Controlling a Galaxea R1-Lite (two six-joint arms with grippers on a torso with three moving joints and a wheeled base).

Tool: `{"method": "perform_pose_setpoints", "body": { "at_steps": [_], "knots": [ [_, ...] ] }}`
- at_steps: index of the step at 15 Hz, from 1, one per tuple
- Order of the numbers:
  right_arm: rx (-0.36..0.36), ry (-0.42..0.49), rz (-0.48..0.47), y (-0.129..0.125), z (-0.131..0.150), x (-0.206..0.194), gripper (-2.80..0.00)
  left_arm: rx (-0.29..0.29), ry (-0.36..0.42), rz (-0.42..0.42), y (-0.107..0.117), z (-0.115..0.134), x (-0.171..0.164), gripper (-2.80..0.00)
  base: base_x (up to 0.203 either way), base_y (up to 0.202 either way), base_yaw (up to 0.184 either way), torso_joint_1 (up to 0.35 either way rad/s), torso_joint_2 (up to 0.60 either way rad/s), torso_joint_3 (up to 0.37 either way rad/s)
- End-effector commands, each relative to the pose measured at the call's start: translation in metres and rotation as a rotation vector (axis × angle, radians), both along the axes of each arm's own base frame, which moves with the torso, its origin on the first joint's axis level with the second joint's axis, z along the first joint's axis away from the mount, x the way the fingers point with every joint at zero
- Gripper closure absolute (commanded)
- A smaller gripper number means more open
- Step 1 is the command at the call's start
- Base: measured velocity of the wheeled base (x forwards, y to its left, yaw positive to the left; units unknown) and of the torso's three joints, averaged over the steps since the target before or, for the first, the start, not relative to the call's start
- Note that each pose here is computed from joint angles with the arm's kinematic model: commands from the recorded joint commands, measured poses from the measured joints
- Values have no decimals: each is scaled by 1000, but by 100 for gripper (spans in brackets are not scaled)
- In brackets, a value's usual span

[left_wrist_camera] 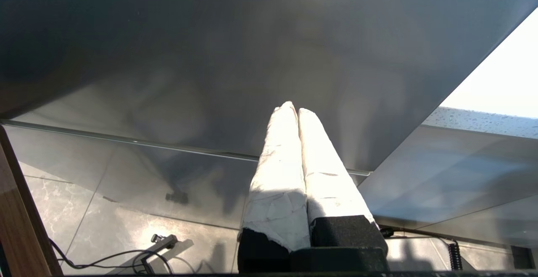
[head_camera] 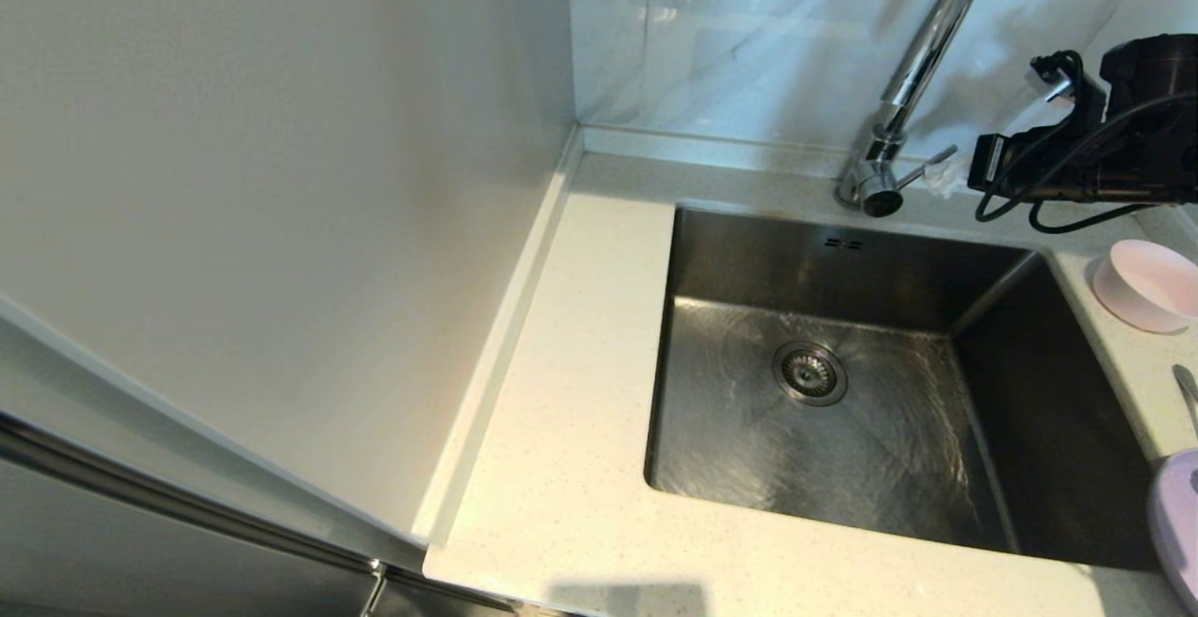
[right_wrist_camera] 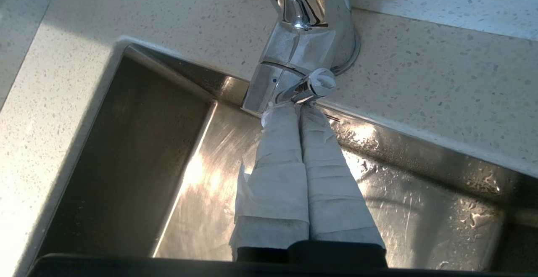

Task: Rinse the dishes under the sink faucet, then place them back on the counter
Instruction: Turn off the faucet

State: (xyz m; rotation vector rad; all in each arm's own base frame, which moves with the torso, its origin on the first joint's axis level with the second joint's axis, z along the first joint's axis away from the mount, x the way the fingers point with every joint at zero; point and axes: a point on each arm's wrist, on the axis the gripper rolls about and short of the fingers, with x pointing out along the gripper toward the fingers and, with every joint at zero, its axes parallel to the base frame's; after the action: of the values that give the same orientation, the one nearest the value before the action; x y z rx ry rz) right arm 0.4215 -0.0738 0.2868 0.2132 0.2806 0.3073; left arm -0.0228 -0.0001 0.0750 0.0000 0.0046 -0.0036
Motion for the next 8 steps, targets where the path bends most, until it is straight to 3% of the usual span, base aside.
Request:
{"method": "perform_pose_setpoints", "body": {
  "at_steps": [1,8],
  "knots": [
    [8,-3,1,1,3,-2,0,0,0,-1,0,0,0,0,0,0,0,0,0,0],
    [-6,-27,-27,-4,28,-30,0,0,0,-1,0,0,0,0,0,0,0,0,0,0]
  ]
}}
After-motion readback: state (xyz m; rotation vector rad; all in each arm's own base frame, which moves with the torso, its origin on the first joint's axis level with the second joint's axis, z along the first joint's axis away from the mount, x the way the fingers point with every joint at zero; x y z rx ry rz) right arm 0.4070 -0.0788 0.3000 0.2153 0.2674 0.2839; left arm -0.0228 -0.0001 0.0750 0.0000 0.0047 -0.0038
